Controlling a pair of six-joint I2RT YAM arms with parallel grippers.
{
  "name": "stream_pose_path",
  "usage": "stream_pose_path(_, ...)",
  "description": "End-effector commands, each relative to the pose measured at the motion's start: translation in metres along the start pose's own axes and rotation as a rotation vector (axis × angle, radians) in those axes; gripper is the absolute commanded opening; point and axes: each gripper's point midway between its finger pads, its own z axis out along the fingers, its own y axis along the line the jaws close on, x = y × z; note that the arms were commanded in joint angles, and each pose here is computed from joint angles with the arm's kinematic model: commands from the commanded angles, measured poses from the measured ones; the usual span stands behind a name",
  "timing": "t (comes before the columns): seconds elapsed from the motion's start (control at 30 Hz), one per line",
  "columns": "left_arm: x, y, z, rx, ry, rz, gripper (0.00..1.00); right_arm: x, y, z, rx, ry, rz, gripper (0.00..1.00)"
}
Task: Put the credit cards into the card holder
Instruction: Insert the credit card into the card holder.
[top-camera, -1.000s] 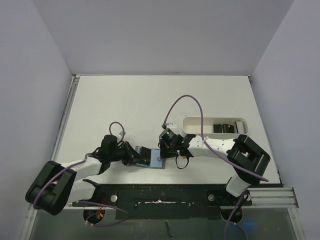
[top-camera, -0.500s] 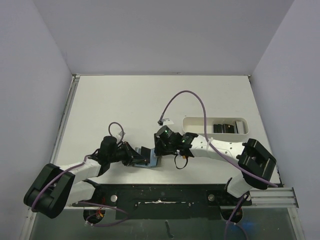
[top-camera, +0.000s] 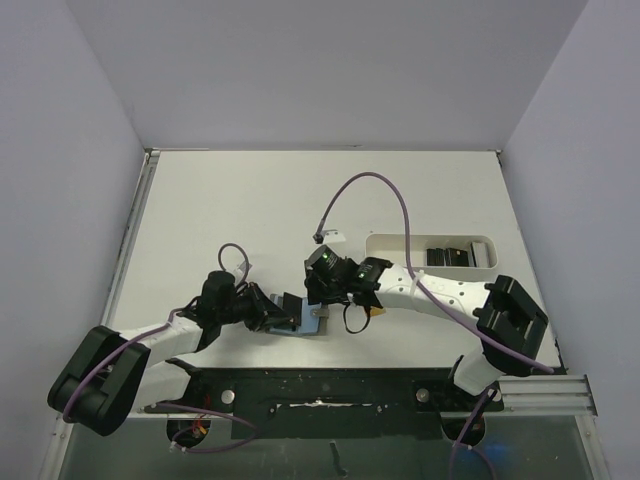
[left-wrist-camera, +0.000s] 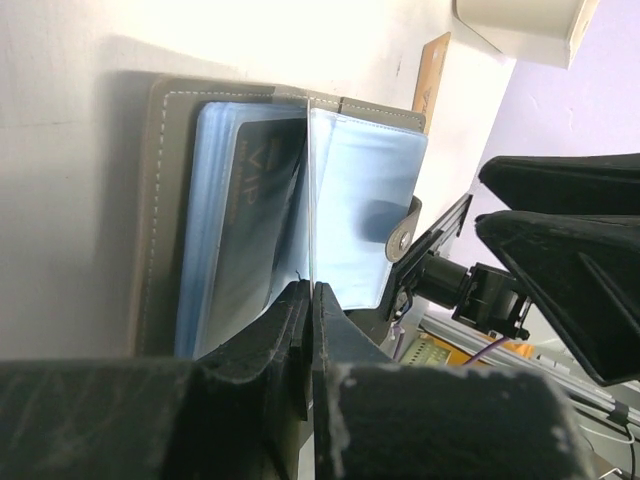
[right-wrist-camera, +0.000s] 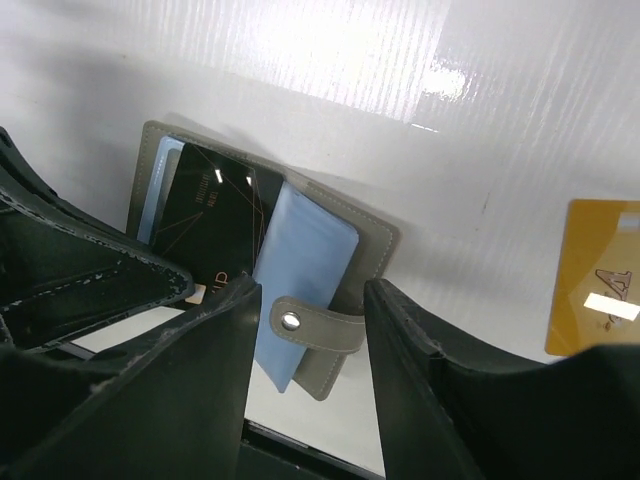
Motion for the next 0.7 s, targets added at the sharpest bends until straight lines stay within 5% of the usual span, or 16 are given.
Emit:
stream_pose_path(0.0, -0.01, -0.023, 0.002, 0.061, -0.025, 0.062, 0.0, -0.023, 0.006, -0.018, 0.017, -0.083, 0.02, 0.46)
stream_pose_path(0.3, -0.007, -0.025, 0.001, 0.076, -0.017, 0.064, 0.0, -0.005, 0.025, 0.004, -0.07, -0.034, 0.012, 0.3)
stream_pose_path(0.67, -0.001, -0.02, 0.0, 0.075, 0.001, 0.074, 0.0, 0.038, -0.015, 0.039, 0.041, 0.06, 0.005, 0.17)
